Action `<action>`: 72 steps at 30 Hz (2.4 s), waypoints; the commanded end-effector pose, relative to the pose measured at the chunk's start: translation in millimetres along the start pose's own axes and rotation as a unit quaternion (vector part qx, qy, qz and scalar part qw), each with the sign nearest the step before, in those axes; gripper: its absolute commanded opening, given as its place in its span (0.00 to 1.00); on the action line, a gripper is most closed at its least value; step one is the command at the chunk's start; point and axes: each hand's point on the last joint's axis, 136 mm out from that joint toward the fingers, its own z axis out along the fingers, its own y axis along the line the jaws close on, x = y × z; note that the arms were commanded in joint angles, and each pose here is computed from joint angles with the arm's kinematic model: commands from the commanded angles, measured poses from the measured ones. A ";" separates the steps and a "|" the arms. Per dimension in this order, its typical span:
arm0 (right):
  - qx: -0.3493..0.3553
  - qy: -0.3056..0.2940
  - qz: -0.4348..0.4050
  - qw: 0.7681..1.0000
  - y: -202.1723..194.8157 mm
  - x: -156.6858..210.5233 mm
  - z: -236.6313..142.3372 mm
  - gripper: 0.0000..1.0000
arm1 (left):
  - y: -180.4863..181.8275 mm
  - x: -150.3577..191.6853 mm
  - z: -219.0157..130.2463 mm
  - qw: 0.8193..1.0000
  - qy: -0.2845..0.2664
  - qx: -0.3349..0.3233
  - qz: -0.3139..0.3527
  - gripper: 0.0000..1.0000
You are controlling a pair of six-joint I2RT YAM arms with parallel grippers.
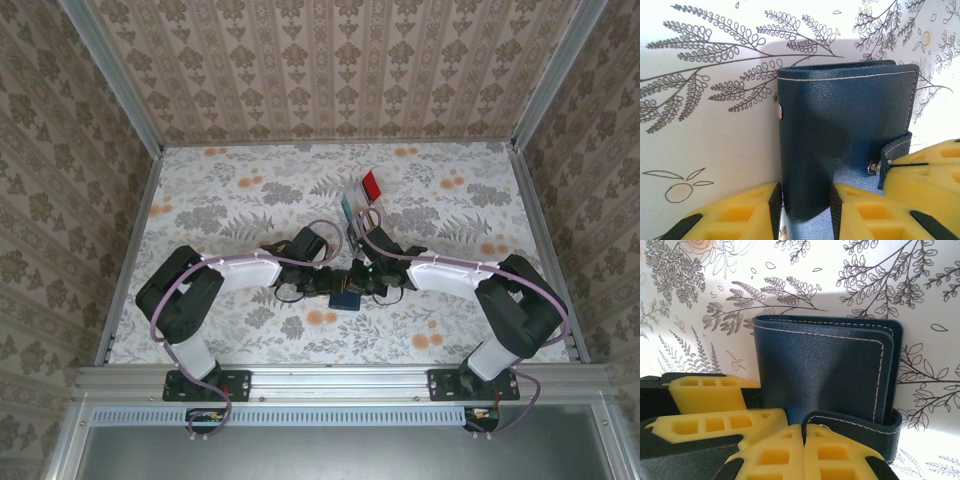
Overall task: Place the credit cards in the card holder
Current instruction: Close the button on the card holder, then reset both arms
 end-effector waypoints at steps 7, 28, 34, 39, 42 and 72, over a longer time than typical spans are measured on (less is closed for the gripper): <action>0.038 0.014 0.004 0.999 -15.4 5.7 12.1 0.01 | 4.6 4.2 4.1 1.000 0.008 -0.010 0.006 0.33; -0.060 -0.024 0.069 0.996 -19.2 7.5 3.3 0.18 | 1.8 2.6 -2.9 1.000 -0.003 -0.007 0.011 0.32; -0.025 -0.162 -0.016 0.986 -5.8 -31.3 -88.0 0.45 | -7.6 -11.3 -42.9 0.996 -0.084 -0.005 0.041 0.38; 0.211 -0.382 -0.084 0.896 -75.4 -77.3 -204.8 0.61 | 19.2 -35.5 -104.5 0.973 -0.200 -0.097 0.068 0.61; 0.304 -0.470 -0.133 0.818 -103.3 -98.4 -241.4 0.79 | 63.4 -53.3 -149.8 0.948 -0.265 -0.171 0.049 0.77; 0.208 -0.499 -0.203 0.816 -173.0 -208.7 -157.2 1.00 | 255.2 -148.1 -244.6 0.780 -0.482 -0.387 0.097 1.00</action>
